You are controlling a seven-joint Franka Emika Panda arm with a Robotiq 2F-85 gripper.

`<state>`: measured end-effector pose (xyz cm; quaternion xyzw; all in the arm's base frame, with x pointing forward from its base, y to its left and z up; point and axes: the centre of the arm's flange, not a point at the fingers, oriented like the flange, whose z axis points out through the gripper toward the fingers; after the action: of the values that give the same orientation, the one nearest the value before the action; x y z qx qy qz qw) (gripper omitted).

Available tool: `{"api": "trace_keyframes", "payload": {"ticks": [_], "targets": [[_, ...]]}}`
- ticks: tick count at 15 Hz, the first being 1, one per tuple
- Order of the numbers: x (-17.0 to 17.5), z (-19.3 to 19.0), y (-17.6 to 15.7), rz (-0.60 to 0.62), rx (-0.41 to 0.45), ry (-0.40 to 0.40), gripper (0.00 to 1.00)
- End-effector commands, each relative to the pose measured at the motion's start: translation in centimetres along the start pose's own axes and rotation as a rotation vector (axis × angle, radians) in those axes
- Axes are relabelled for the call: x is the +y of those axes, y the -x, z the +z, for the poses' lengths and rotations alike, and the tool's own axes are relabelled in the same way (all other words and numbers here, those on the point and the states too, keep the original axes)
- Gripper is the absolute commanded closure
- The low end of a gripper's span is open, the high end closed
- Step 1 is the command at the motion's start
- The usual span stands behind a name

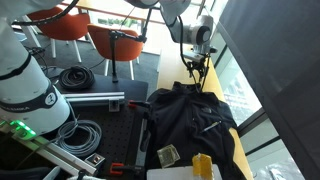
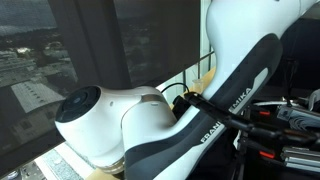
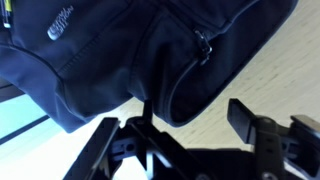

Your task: Close the zip of the jersey

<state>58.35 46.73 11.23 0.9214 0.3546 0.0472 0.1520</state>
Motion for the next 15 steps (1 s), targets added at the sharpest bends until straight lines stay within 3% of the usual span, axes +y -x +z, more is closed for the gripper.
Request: {"api": "trace_keyframes", "payload": {"ticks": [1,9,15], "targets": [[4.0,-4.0,6.5,0.124,-0.048,-0.017,0.00],[10.4,-8.5,14.7,0.363,-0.113,-0.052,0.00],[15.4,-8.9,23.2,0.431,-0.110,-0.156,0.00]]}}
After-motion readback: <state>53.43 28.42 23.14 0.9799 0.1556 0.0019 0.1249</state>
